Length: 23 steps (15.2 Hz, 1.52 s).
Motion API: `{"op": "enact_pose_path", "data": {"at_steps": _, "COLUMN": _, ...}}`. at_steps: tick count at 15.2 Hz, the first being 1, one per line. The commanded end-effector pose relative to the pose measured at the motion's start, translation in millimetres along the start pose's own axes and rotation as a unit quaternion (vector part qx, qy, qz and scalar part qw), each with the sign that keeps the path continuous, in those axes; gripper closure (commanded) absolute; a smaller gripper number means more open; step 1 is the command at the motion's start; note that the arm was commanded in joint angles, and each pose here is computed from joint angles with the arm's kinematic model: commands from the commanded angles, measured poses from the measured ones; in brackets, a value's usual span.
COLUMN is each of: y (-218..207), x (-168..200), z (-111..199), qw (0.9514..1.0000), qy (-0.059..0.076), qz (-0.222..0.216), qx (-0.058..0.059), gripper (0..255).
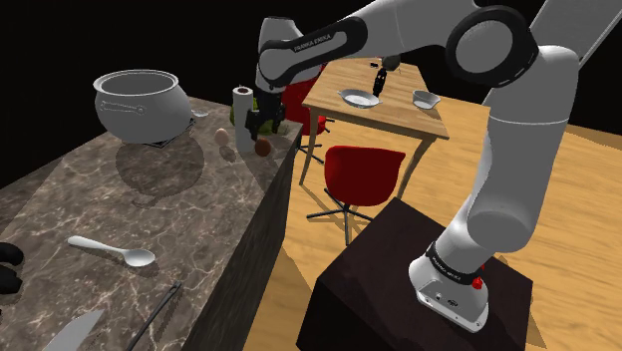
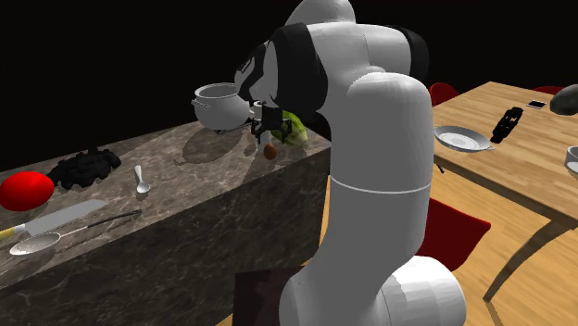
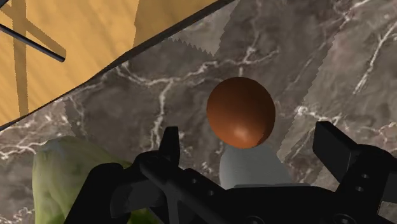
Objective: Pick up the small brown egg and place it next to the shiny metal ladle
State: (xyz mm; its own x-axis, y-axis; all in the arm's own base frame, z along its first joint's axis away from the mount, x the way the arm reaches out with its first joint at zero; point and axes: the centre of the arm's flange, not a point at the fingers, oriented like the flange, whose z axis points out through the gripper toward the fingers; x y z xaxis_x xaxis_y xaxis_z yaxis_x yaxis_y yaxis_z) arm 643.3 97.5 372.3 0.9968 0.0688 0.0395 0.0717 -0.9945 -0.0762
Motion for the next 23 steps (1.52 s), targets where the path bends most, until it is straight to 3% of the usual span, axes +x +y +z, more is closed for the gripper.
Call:
{"op": "enact_pose_path", "data": {"at_steps": 1, "y": -2, "x": 10, "z": 12, "qw": 1.0000, "qy": 0.003, "qz": 0.001, "qx": 0.001, "gripper": 0}}
{"op": "enact_pose_path", "data": {"at_steps": 8, "y": -2, "x": 11, "z": 46, "qw": 1.0000, "qy": 0.003, "qz": 0.001, "qx": 0.001, "gripper": 0}}
{"op": "enact_pose_path", "data": {"at_steps": 16, "y": -2, "x": 11, "z": 46, "qw": 1.0000, "qy": 0.003, "qz": 0.001, "qx": 0.001, "gripper": 0}}
{"op": "enact_pose_path", "data": {"at_steps": 17, "y": -2, "x": 11, "z": 46, "qw": 1.0000, "qy": 0.003, "qz": 0.001, "qx": 0.001, "gripper": 255}}
{"op": "enact_pose_path", "data": {"at_steps": 23, "y": -2, "x": 11, "z": 46, "qw": 1.0000, "qy": 0.003, "qz": 0.001, "qx": 0.001, "gripper": 255}}
